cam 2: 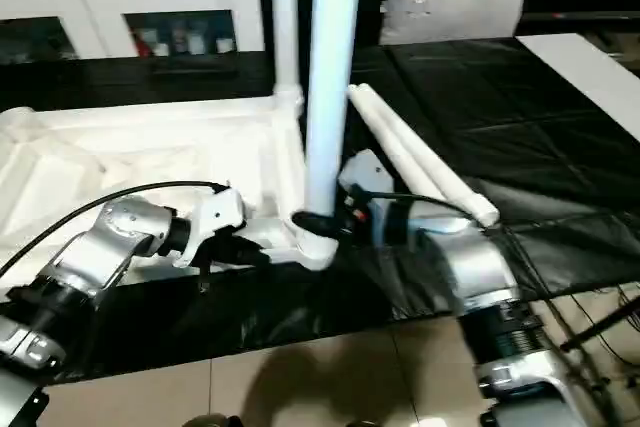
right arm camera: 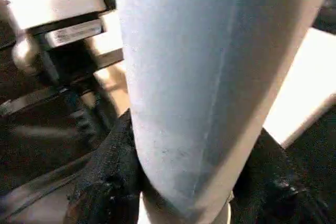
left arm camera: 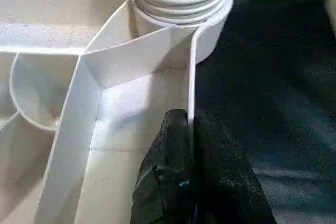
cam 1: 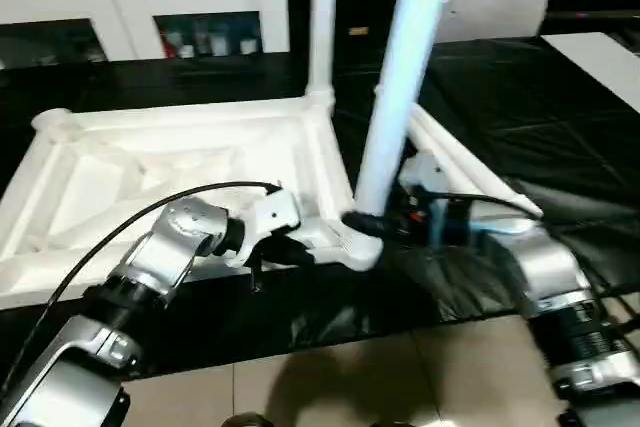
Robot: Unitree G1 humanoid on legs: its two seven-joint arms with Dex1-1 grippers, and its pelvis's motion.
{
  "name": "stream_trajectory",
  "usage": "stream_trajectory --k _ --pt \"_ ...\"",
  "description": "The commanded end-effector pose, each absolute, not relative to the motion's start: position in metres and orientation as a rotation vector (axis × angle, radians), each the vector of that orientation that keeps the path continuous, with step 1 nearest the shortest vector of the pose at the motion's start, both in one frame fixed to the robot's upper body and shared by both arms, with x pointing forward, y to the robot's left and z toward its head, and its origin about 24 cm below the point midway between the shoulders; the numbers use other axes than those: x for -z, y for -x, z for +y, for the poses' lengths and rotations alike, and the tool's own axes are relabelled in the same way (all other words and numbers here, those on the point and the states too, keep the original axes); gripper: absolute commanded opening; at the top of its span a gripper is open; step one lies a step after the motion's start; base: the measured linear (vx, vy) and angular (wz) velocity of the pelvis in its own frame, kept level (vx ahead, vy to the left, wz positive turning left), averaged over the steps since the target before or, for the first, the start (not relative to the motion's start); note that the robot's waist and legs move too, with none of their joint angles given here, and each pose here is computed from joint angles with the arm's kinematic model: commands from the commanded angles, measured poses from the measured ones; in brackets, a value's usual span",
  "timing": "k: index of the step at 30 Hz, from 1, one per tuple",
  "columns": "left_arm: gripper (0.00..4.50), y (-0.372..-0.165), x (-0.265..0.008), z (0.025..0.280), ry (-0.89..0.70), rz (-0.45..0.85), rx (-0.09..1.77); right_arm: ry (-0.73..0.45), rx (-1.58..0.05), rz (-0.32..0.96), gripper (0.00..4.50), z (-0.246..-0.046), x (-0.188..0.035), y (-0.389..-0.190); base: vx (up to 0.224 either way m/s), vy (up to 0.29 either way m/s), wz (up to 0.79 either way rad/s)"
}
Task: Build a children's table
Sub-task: Rotate leg to tighten
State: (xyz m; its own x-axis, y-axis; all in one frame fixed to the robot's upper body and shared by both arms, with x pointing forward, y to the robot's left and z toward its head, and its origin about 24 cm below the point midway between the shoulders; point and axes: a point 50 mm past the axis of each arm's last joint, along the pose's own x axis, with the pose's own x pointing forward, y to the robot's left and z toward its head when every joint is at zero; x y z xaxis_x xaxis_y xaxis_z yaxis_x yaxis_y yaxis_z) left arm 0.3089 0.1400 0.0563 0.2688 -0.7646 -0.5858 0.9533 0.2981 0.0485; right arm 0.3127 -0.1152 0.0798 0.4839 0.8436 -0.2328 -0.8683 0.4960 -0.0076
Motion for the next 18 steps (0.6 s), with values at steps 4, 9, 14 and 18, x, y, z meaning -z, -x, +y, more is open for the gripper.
stream_trajectory --k 4,9,14,18 --pt "0.00 -0.300 -0.058 0.112 -0.227 0.507 0.973 0.146 -0.630 0.489 1.86 -0.124 -0.033 -0.320 0.000 0.000 0.00" --pt "0.00 -0.297 -0.063 0.060 -0.170 0.457 0.932 0.080 -0.462 0.527 1.86 -0.108 -0.028 -0.340 0.000 0.000 0.00" --pt "0.00 -0.298 -0.065 0.055 -0.215 0.465 0.902 0.078 -0.421 0.554 1.86 -0.099 -0.026 -0.345 0.000 0.000 0.00" --pt "0.00 -0.302 -0.064 0.070 -0.289 0.469 0.852 0.060 -0.423 0.535 2.21 -0.095 -0.028 -0.347 0.000 0.000 0.00"
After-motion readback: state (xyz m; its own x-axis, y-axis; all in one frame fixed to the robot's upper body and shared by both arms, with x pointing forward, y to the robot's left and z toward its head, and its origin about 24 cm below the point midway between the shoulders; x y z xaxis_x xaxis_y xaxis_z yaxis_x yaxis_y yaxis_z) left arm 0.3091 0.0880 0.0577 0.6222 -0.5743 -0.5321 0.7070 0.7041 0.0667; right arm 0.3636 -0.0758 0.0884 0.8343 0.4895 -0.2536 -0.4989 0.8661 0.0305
